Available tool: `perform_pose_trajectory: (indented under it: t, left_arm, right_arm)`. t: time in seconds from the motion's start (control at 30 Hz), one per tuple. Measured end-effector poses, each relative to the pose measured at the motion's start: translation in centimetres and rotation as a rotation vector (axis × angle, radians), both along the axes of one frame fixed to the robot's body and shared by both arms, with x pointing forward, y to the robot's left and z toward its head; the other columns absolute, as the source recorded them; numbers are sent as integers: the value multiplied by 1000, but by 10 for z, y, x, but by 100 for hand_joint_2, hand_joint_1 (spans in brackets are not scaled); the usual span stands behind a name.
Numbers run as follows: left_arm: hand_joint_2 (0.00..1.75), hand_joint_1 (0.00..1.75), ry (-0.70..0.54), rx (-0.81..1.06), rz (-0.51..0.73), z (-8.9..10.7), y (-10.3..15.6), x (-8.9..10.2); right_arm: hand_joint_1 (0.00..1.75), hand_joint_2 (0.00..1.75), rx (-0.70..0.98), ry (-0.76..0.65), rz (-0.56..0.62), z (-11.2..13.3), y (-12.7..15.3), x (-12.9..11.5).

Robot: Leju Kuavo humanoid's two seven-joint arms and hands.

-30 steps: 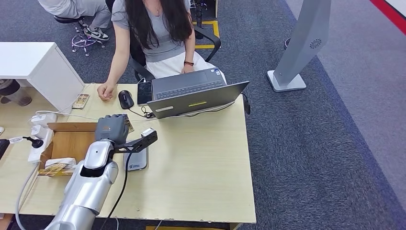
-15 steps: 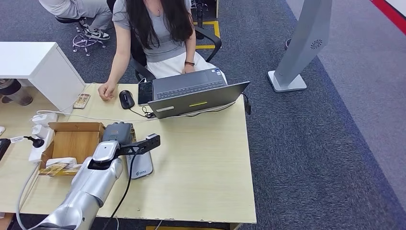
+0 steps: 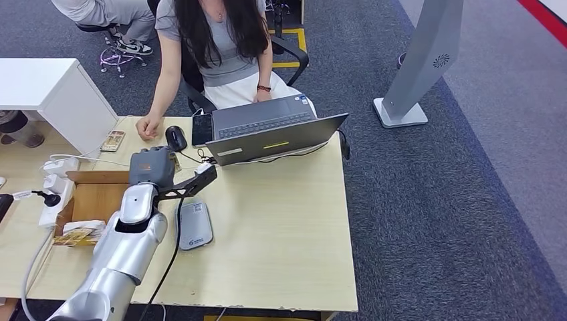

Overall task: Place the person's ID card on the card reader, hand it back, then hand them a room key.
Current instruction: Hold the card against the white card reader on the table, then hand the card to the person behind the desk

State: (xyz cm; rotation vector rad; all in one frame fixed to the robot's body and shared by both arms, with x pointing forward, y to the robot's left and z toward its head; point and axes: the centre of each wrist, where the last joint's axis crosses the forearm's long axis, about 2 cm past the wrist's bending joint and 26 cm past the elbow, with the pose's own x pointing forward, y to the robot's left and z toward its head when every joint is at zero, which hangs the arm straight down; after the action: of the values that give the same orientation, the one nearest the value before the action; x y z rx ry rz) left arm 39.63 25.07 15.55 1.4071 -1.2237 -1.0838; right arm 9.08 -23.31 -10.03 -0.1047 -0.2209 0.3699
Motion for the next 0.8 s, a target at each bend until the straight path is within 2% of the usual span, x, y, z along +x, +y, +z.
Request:
perform_pose_trajectory:
  t: [0.13, 0.33, 0.53, 0.73, 0.8]
  left_arm:
    - [175, 175, -131, -8, 20, 29, 6, -2]
    - [175, 175, -258, -21, 70, 59, 11, -8]
    - [175, 175, -309, -6, 87, 73, 16, -10]
    - [175, 175, -343, 22, 131, 88, 30, -3]
    - [175, 93, -352, 28, 134, 91, 32, -1]
  right_arm:
    - [0, 175, 2, -1, 4, 0, 0, 0]
    - [0, 175, 0, -3, 13, 0, 0, 0]
    - [0, 175, -1, -5, 21, 0, 0, 1]
    - [0, 175, -3, -10, 37, 0, 0, 1]
    - [0, 175, -3, -10, 38, 0, 0, 1]
